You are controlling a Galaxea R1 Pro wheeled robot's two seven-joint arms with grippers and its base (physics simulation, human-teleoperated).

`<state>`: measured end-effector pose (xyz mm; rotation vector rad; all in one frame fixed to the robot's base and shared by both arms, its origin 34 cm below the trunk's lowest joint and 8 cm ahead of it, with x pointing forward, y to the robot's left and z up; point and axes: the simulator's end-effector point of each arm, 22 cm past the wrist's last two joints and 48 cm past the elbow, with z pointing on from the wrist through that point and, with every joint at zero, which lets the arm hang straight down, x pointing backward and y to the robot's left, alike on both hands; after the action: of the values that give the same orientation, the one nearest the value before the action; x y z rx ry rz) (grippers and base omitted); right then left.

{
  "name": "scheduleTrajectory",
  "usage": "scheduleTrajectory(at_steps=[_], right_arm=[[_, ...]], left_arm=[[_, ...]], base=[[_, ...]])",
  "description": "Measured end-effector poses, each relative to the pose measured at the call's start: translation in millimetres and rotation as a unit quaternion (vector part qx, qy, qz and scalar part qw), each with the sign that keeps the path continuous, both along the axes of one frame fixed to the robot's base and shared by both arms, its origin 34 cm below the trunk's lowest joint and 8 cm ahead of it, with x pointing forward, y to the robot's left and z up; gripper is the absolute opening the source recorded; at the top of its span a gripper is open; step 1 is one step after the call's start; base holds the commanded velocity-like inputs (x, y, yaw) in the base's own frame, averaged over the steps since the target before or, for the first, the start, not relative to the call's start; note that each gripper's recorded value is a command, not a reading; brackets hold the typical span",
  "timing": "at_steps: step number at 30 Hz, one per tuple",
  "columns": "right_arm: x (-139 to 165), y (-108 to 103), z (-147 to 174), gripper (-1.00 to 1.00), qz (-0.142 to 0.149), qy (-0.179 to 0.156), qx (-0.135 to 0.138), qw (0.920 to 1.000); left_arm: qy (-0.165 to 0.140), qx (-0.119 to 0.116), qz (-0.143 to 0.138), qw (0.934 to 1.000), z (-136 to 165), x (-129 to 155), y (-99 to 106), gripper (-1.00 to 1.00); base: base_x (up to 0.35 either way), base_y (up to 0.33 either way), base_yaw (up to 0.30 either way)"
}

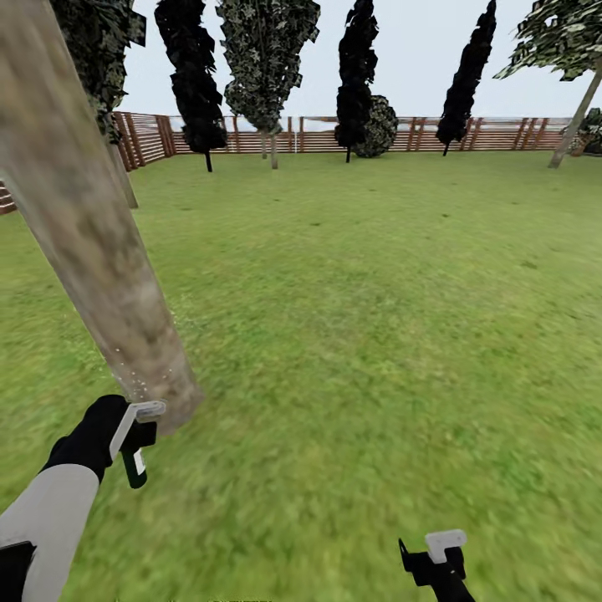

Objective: In the garden, pick up the pesticide atomizer on the floor and spray pesticide onto both trees until each tree trunk is fully covered.

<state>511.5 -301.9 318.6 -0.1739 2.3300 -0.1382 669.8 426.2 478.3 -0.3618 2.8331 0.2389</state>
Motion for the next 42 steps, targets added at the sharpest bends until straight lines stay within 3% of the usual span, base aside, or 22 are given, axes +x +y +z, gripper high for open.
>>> scheduleTrajectory(at_steps=[8, 14, 24, 32, 42], right_arm=[[0.0, 0.4, 0.1, 1.0, 0.0, 0.0, 0.0, 1.0], [0.0, 0.1, 0.3, 1.0, 0.0, 0.0, 0.0, 1.0], [0.0, -2.9, 0.6, 1.0, -0.001, -0.001, -0.002, 1.0], [0.2, -2.6, 0.4, 1.0, -0.002, -0.001, -0.002, 1.0], [0.1, -5.2, 0.7, 1.0, -0.003, -0.001, -0.003, 1.0]], left_arm=[[-0.001, 0.002, 0.004, 1.0, 6.6, 4.6, 2.3, -1.0], [-0.007, 0.022, 0.01, 0.9997, 21.7, 16.0, 12.2, -1.0], [-0.008, 0.023, 0.011, 0.9996, 23.3, 17.1, 13.0, -1.0], [-0.043, 0.033, 0.017, 0.9984, 65.3, 50.6, 27.5, -1.0], [-0.043, 0.032, 0.02, 0.9983, 65.0, 49.2, 30.9, -1.0]], base=[[0.045, -0.272, 0.276], [0.2, -0.226, 0.263], [0.299, -0.068, 0.019], [0.027, 0.0, 0.187], [0.012, -0.168, 0.109]])
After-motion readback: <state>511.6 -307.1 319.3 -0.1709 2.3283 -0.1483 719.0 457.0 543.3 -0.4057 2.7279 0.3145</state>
